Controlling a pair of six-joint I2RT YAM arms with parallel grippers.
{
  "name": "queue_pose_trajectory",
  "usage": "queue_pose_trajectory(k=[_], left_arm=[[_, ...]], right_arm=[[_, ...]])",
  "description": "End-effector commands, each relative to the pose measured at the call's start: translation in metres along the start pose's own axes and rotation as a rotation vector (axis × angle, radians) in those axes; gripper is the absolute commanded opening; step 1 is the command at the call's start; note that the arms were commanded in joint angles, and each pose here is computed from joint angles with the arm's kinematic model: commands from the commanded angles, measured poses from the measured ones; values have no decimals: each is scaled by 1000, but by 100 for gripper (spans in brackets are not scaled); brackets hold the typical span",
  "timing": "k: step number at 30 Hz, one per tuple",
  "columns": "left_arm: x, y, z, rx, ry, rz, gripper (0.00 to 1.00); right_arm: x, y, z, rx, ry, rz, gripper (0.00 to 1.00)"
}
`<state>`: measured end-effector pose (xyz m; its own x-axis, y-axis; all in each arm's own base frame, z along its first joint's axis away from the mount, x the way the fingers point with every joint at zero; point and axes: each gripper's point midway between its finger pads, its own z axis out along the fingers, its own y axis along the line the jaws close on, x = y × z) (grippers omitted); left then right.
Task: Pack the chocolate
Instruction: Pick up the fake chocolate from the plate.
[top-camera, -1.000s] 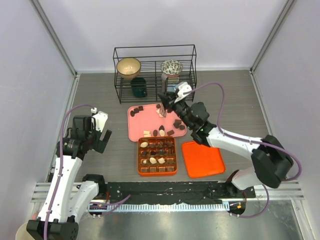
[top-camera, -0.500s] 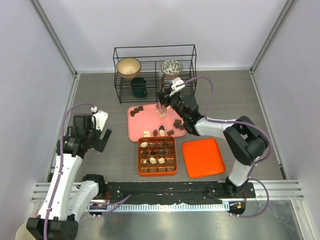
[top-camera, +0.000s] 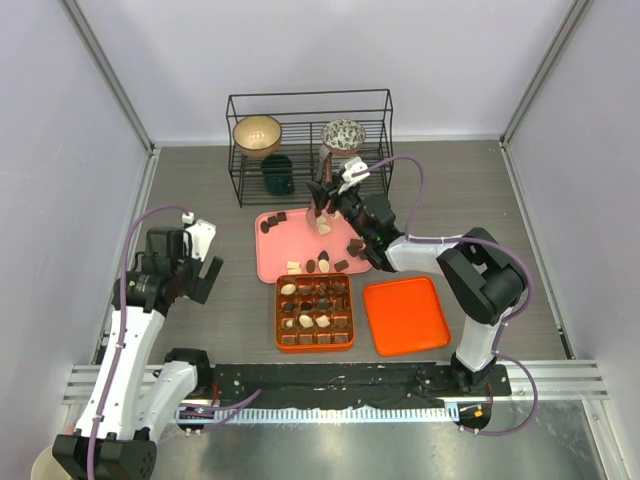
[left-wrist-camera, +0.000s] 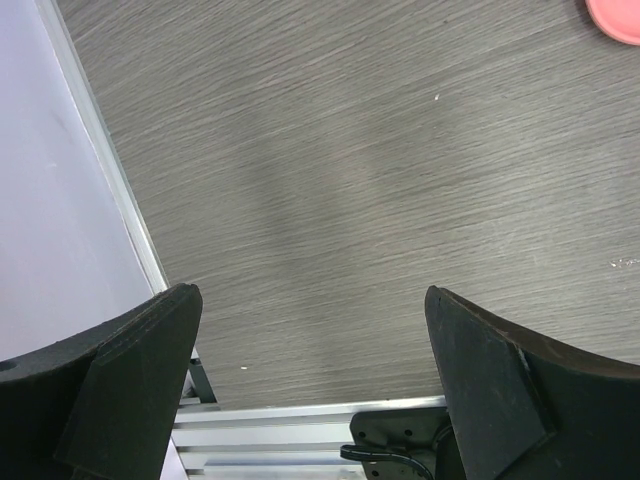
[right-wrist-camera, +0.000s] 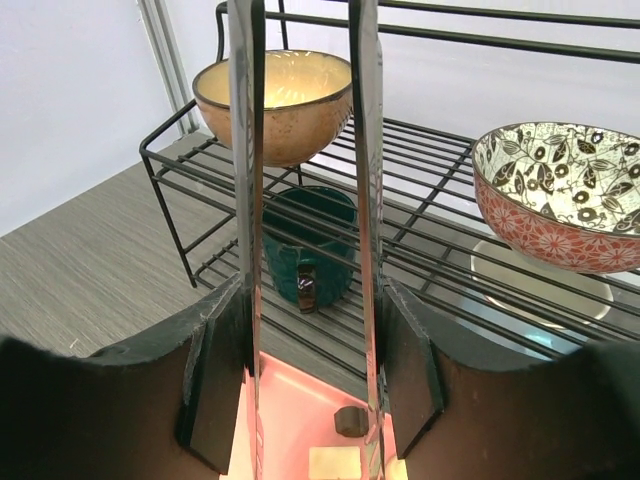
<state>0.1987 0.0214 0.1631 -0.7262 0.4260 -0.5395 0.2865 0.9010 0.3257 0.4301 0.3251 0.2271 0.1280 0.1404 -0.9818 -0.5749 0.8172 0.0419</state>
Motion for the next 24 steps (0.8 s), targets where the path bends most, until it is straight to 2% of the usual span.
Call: queue_pose_trajectory(k=[1,24], left_arm=[[-16,9,-8,-30,-51,7,100],[-14,12,-9,-41,-43,16,100]], right_arm=[[-21,-4,0,24,-88,5,56],[30,-5,-8,31,3,32,54]])
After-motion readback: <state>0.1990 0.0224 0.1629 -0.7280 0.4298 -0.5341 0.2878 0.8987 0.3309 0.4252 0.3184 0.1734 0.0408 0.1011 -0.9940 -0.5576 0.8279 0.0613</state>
